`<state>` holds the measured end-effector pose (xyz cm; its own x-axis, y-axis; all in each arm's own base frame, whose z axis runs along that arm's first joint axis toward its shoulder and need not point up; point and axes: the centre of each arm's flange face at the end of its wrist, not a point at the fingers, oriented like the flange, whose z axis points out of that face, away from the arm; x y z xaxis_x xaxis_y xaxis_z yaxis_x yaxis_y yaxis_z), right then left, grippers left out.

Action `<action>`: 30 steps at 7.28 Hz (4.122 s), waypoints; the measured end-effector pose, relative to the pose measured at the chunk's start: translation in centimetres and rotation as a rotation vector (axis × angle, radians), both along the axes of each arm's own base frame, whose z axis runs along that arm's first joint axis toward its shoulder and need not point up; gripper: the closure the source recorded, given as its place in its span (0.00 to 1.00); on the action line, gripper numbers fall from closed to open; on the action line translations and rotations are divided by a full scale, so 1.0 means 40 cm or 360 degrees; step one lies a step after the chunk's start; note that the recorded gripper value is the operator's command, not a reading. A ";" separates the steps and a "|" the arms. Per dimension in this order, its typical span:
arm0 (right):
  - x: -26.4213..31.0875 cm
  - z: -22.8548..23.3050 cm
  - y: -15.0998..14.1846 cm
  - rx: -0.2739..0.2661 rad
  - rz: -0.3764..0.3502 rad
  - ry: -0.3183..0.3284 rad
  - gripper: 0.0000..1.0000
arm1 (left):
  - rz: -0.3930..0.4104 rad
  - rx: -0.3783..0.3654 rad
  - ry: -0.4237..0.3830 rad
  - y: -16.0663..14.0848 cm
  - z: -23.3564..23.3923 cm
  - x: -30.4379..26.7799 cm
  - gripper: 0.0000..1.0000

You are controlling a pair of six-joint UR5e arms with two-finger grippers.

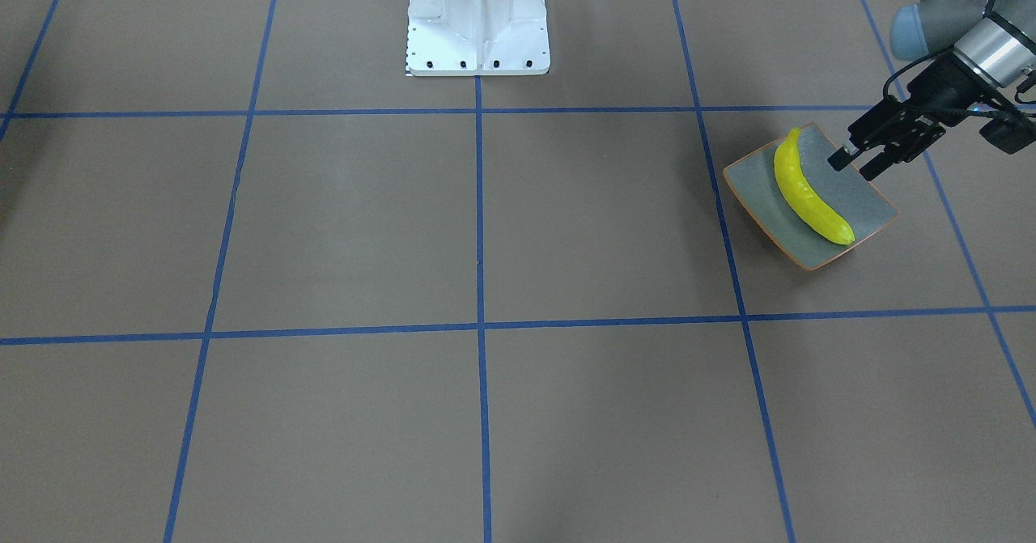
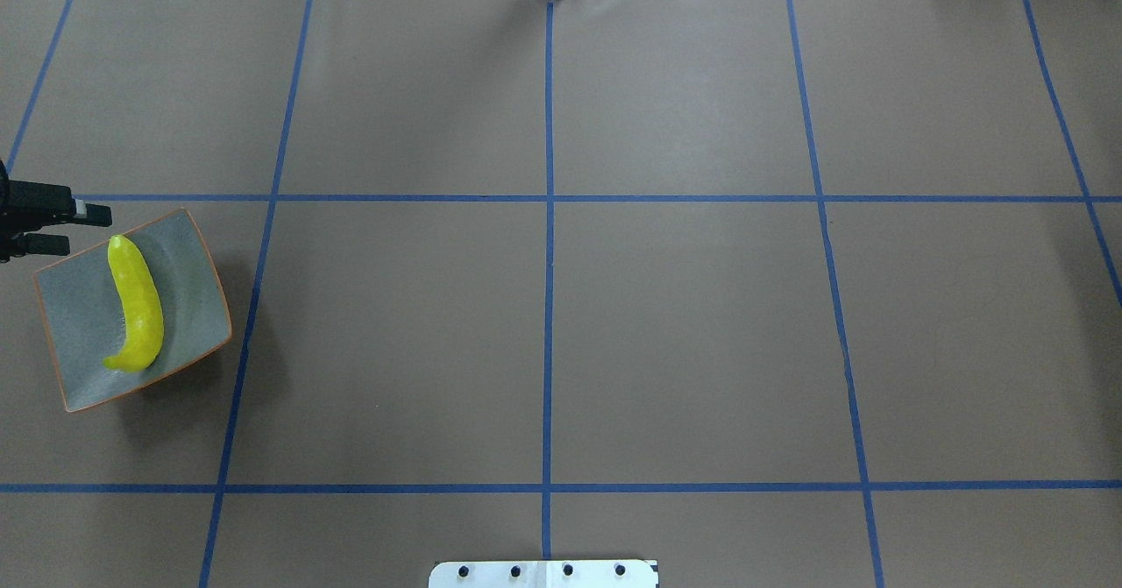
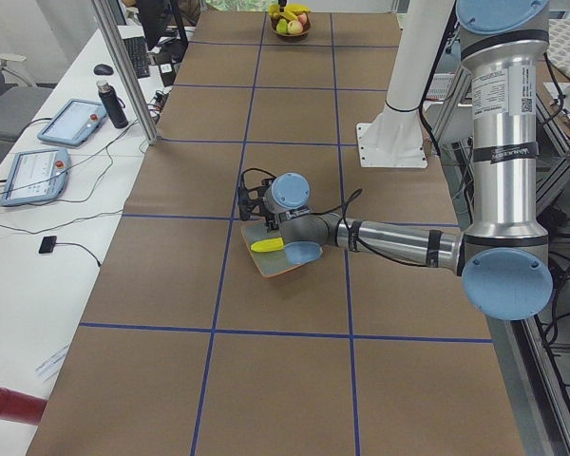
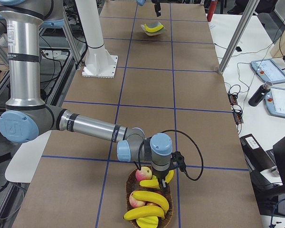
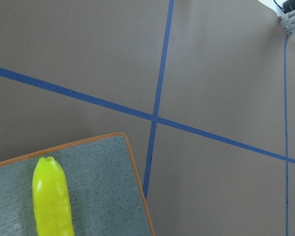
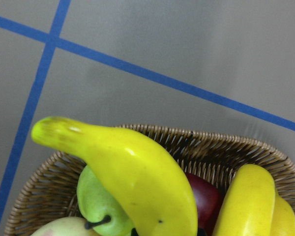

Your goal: Transfer all bananas from basket to plate

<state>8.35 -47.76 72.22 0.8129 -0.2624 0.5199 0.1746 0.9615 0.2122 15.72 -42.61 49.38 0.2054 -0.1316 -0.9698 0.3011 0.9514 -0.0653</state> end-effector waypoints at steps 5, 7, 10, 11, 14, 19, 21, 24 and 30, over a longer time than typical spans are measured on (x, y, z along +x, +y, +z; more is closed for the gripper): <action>0.007 -0.368 -0.117 -0.0005 0.0123 -0.0147 1.00 | -0.0011 0.0079 0.0048 -0.049 -0.078 0.031 0.00; -0.059 -0.509 -0.194 -0.0062 0.0283 -0.0302 1.00 | -0.0023 0.0221 0.0120 -0.109 -0.199 0.076 0.00; -0.294 -0.791 -0.234 -0.0178 0.0509 -0.0516 1.00 | 0.0078 0.0441 0.0292 -0.163 -0.441 0.218 0.00; -0.375 -0.867 -0.225 -0.0214 0.0590 -0.0617 1.00 | 0.0102 0.0458 0.0343 -0.162 -0.499 0.253 0.00; -0.691 -1.136 -0.197 -0.0398 0.0701 -0.0925 1.00 | 0.0193 0.0503 0.0471 -0.133 -0.655 0.384 0.00; -1.052 -1.404 -0.032 -0.0414 0.0419 -0.1164 1.00 | 0.0320 0.0575 0.0598 -0.032 -0.768 0.547 0.00; -1.152 -1.450 0.049 -0.0382 0.0355 -0.1242 1.00 | 0.0355 0.0565 0.0603 -0.011 -0.765 0.574 0.00; -1.255 -1.532 0.129 -0.0347 0.0377 -0.1319 1.00 | 0.0409 0.0553 0.0610 0.024 -0.760 0.612 0.00; -1.258 -1.574 0.146 -0.0327 0.0375 -0.1368 0.00 | 0.0435 0.0555 0.0615 0.046 -0.732 0.621 1.00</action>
